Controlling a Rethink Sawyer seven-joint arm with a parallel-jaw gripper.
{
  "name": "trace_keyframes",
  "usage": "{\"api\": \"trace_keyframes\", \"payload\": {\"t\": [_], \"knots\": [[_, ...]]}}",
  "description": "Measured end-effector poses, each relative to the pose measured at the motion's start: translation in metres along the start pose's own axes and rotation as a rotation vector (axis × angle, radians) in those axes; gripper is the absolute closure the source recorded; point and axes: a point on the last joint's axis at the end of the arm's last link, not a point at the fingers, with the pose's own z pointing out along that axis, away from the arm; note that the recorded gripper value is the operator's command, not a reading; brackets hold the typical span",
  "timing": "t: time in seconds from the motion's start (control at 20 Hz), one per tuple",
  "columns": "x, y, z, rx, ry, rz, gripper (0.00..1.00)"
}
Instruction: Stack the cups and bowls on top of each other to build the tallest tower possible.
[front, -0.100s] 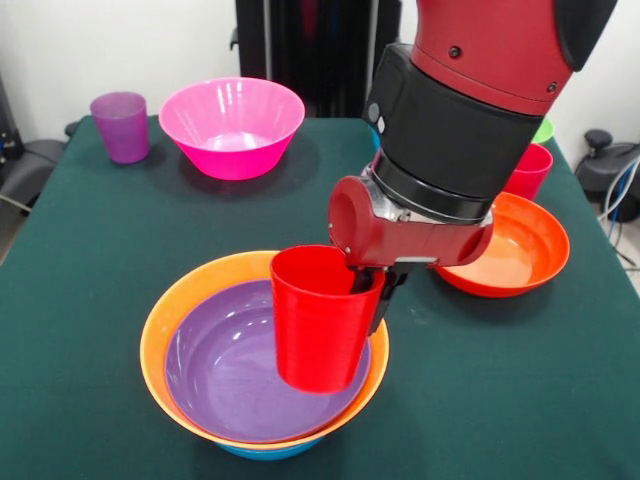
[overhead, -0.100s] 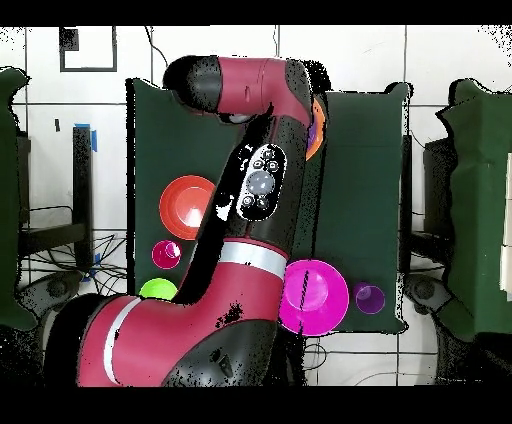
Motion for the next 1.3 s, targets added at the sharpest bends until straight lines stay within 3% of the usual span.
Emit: {"api": "trace_keyframes", "payload": {"t": [1.3], "knots": [[0.006, 0.008, 0.010, -0.013, 0.010, -0.003, 1.00]]}}
